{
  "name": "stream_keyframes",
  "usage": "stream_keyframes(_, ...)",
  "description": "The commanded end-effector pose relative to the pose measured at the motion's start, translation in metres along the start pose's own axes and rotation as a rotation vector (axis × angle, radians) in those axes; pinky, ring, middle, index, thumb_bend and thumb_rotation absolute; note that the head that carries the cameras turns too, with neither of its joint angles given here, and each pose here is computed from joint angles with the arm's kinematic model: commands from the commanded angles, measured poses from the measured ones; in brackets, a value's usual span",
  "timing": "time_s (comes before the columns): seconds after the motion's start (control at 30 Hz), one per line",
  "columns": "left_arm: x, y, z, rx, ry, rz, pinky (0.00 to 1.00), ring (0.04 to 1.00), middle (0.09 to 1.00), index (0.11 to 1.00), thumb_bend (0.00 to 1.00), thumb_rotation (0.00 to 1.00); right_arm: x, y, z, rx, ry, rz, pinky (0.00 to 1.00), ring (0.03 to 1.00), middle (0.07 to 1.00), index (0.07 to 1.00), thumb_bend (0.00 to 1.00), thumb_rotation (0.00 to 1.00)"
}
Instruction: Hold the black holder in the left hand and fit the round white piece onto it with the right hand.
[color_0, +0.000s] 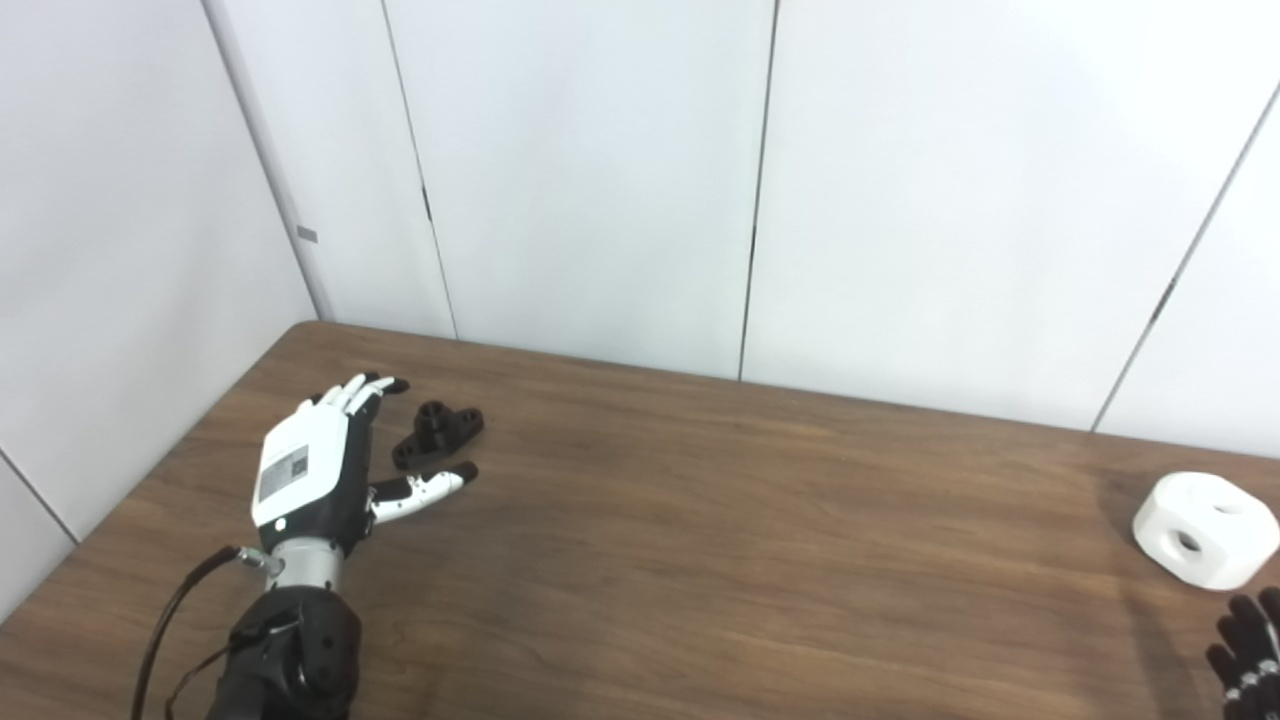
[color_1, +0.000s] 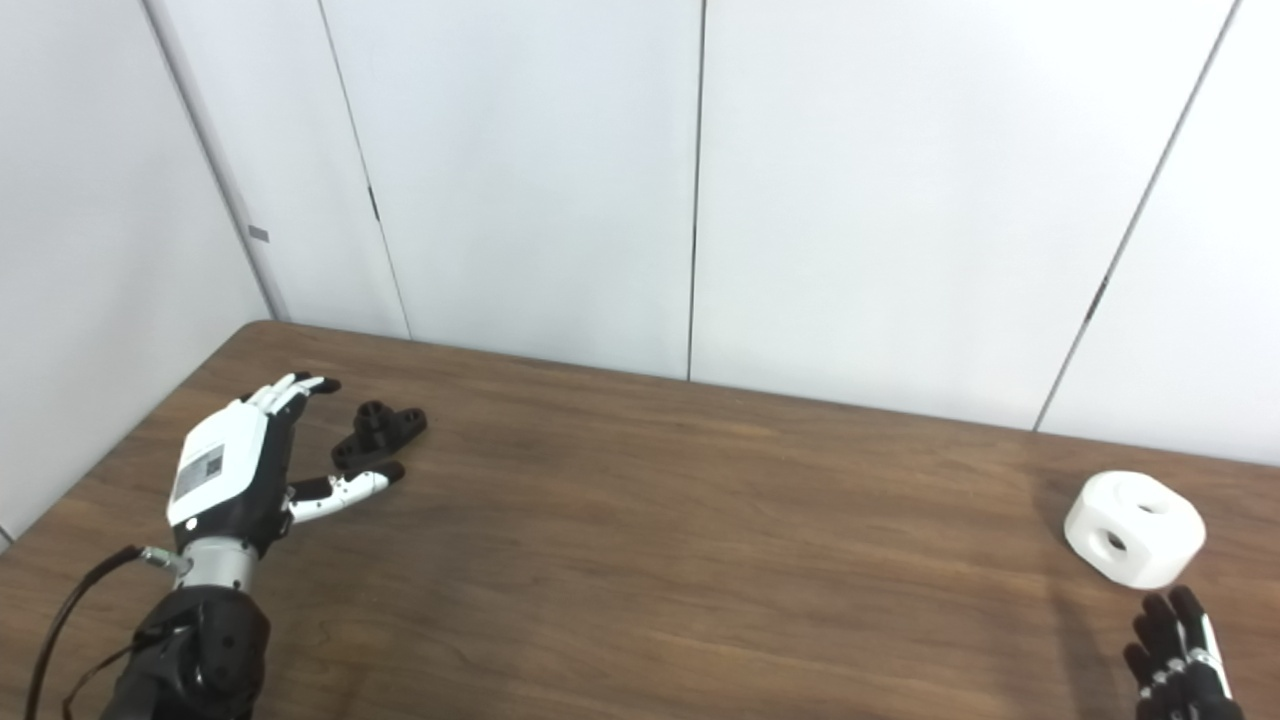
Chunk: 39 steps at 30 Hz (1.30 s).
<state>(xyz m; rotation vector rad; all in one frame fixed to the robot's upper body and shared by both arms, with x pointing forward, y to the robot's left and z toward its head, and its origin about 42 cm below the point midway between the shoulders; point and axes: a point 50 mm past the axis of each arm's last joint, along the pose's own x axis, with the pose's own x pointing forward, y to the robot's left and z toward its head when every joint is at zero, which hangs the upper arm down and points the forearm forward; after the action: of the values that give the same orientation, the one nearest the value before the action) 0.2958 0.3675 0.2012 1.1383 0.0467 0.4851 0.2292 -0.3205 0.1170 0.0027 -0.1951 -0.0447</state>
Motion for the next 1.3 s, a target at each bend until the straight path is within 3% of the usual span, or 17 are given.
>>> stream_keyframes(0.0, 0.02, 0.021, 0.004, 0.033, -0.022, 0.099, 0.99, 0.944, 0.921, 0.831, 0.91, 0.43, -0.013, 0.002, -0.016, 0.026, 0.053, -0.024, 1.0, 0.999, 0.981, 1.0, 0.55, 1.0)
stream_keyframes(0.37, 0.054, -0.001, -0.017, 0.129, 0.03, 0.064, 0.94, 0.922, 0.902, 0.805, 0.92, 0.44, -0.015, 0.004, -0.016, 0.024, 0.062, -0.024, 1.0, 1.0, 0.974, 1.0, 0.54, 1.0)
stream_keyframes(0.5, 0.064, -0.011, -0.022, 0.112, 0.043, 0.064, 0.93, 0.915, 0.891, 0.789, 0.91, 0.4, -0.015, 0.006, -0.015, 0.027, 0.054, -0.02, 1.0, 1.0, 0.978, 1.0, 0.52, 1.0)
stream_keyframes(0.73, 0.08, -0.025, -0.023, 0.06, 0.088, 0.001, 0.96, 0.928, 0.896, 0.778, 0.88, 0.44, -0.016, 0.006, -0.014, 0.02, 0.058, -0.022, 1.0, 1.0, 0.976, 1.0, 0.55, 1.0)
stream_keyframes(1.27, 0.102, -0.036, -0.021, -0.006, 0.142, -0.096, 0.94, 0.925, 0.884, 0.735, 0.86, 0.4, -0.017, 0.009, -0.014, 0.021, 0.073, -0.034, 1.0, 1.0, 0.977, 1.0, 0.56, 1.0)
